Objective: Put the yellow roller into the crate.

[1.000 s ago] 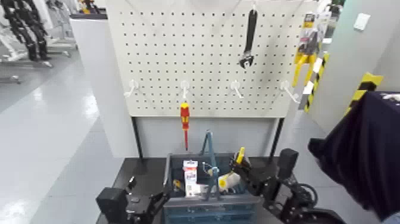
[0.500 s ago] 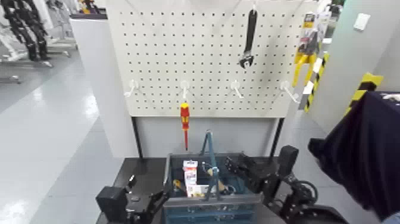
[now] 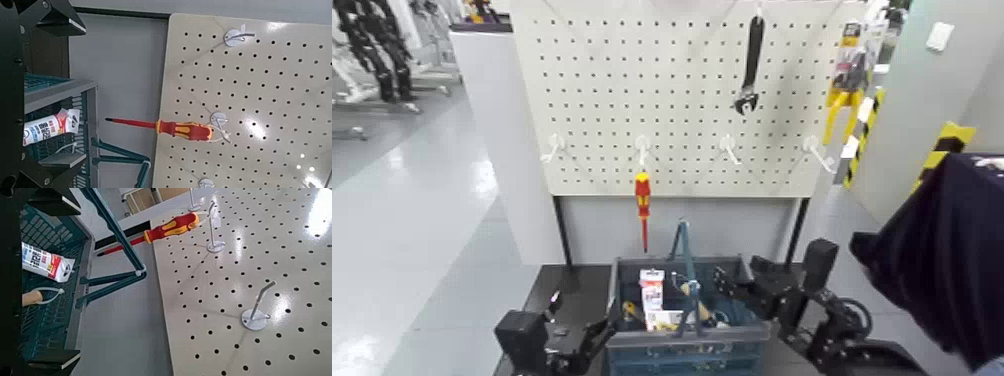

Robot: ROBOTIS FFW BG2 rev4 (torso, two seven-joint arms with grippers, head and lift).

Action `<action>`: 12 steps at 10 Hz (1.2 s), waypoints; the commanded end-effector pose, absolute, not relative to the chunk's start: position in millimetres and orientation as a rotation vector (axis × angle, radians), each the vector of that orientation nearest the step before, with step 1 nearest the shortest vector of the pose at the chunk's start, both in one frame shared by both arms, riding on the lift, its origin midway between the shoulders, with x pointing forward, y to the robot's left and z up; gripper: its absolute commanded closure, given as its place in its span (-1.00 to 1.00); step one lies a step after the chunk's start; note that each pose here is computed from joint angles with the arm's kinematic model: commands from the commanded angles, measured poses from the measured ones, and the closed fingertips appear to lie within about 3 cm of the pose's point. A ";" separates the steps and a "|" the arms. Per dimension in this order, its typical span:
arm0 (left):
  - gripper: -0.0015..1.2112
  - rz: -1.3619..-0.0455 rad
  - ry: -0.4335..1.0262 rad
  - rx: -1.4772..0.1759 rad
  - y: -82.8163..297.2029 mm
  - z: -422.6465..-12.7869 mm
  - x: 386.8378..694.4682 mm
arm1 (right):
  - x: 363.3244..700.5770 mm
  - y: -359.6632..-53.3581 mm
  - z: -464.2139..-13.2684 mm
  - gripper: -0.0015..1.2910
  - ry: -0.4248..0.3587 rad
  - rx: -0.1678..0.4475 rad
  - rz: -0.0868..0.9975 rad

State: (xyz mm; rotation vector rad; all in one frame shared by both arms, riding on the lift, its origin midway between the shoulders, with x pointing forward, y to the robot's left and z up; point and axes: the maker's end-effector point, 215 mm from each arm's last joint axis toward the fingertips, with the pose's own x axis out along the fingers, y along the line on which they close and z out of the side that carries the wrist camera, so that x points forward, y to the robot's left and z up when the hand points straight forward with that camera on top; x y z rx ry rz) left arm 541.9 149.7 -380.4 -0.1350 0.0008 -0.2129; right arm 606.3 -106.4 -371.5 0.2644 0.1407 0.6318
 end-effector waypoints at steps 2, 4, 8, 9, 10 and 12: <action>-0.71 -0.228 -0.003 -0.131 145.9 -376.5 543.7 | 596.5 -139.2 -352.4 -0.97 0.068 0.204 0.504; -0.71 -0.235 -0.004 -0.128 144.2 -374.8 544.7 | 585.1 -157.1 -338.3 -0.97 0.028 0.167 0.424; -0.71 -0.242 -0.005 -0.125 142.1 -373.7 545.0 | 553.1 -187.4 -333.6 -0.95 0.016 0.091 0.300; -0.71 -0.241 -0.005 -0.125 142.8 -373.6 544.7 | 545.5 -191.0 -334.1 -0.94 0.013 0.069 0.270; -0.71 -0.240 -0.007 -0.125 143.5 -372.6 545.1 | 536.2 -194.5 -339.6 -0.94 0.015 0.065 0.243; -0.71 -0.237 -0.009 -0.126 145.0 -371.5 545.1 | 520.1 -203.5 -348.9 -0.93 0.023 0.043 0.195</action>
